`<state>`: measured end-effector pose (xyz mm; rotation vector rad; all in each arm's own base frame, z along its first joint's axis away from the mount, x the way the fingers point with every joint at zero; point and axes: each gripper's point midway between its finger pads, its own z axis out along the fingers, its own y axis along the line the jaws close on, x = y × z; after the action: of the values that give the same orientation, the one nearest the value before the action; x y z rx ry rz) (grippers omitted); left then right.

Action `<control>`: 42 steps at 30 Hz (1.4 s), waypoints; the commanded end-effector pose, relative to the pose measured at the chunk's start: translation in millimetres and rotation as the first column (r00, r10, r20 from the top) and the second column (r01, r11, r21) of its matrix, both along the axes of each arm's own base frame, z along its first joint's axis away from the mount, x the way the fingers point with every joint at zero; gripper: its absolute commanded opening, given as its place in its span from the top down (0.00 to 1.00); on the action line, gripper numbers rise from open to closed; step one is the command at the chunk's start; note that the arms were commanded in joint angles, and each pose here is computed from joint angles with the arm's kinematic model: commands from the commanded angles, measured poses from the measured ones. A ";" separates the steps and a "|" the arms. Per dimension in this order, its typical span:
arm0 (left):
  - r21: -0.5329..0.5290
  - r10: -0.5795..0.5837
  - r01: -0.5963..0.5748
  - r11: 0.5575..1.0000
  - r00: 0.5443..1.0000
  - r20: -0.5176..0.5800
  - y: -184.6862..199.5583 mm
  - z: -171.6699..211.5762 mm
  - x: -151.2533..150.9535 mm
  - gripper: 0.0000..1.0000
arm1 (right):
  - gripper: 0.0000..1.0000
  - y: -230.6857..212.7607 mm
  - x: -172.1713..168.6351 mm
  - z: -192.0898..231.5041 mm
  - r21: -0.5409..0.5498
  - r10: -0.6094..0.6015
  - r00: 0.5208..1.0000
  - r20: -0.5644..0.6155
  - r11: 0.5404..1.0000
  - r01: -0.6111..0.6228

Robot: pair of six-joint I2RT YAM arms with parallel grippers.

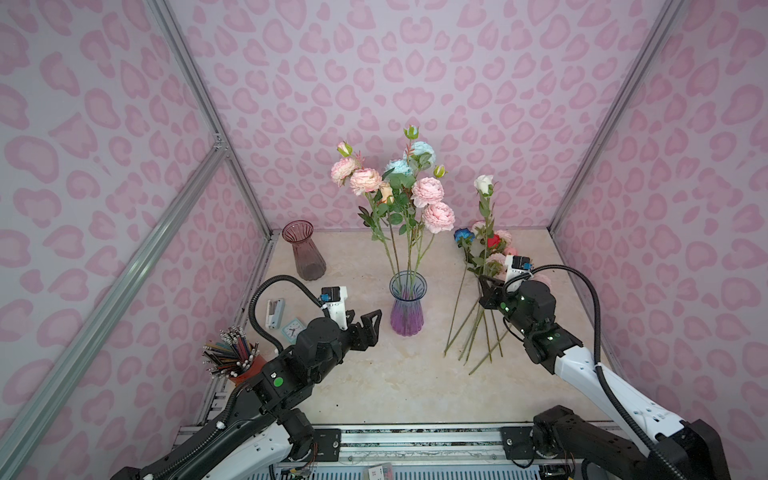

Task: Arrange the flowers into the vase
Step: 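Lift the white rose with the right gripper while the left gripper reaches toward it, then close the left gripper on the white rose stem below the right gripper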

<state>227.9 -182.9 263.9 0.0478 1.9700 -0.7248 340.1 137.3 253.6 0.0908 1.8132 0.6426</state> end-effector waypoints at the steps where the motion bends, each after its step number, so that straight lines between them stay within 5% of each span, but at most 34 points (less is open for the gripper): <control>1: -0.046 -0.137 0.141 0.989 0.988 0.073 -23.0 26.1 -8.3 0.20 | 1.00 9.7 -13.9 31.9 0.034 0.062 0.991 0.117 0.997 -0.066; 7: -0.091 -0.332 0.346 0.934 0.932 0.144 -53.6 44.9 -30.9 0.25 | 1.00 18.0 -58.7 83.3 0.069 0.123 0.952 0.281 0.987 -0.148; 13: -0.071 -0.401 0.442 0.894 0.862 0.311 -71.0 84.6 -54.8 0.28 | 1.00 34.6 -107.3 120.9 0.018 0.179 0.884 0.432 0.978 -0.207; 23: 0.035 -0.386 0.433 0.901 0.761 0.521 -80.7 171.5 -47.3 0.28 | 1.00 106.4 -146.7 118.1 -0.119 0.402 0.810 0.428 0.913 -0.390; 33: 0.037 -0.435 0.504 0.863 0.703 0.563 -109.2 188.9 -44.8 0.34 | 1.00 153.0 -178.7 130.9 -0.179 0.525 0.726 0.445 0.846 -0.502; 42: 0.031 -0.464 0.549 0.835 0.674 0.574 -110.6 189.7 -54.6 0.68 | 1.00 165.6 -181.1 132.5 -0.170 0.544 0.708 0.451 0.831 -0.530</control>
<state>179.8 -294.4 440.9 0.6727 1.3793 -1.0438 160.9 302.4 373.3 -0.6203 1.3887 0.9325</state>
